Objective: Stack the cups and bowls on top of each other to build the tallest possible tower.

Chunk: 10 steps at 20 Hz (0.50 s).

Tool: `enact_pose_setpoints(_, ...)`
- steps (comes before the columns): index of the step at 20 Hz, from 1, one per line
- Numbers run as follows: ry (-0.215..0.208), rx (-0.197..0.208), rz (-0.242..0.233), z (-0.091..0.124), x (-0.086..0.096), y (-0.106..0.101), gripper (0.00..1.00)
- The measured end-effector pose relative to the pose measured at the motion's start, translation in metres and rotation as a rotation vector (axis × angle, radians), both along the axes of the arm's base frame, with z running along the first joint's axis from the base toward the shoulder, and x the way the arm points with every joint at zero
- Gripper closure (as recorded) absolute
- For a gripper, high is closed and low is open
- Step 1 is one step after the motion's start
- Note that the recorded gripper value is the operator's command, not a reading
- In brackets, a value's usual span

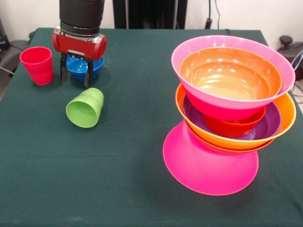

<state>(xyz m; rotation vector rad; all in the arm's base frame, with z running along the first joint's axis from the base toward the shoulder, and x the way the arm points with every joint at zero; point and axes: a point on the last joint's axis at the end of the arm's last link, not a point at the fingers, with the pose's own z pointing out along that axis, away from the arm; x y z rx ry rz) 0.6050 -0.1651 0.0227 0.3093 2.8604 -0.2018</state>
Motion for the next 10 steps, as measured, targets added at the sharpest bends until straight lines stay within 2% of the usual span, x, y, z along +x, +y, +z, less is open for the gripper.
enact_pose_setpoints(5,-0.008,0.013,-0.006,0.001,0.004,0.002,0.00)
enact_pose_setpoints(10,-0.031,0.038,-0.027,0.010,0.015,0.008,0.00)
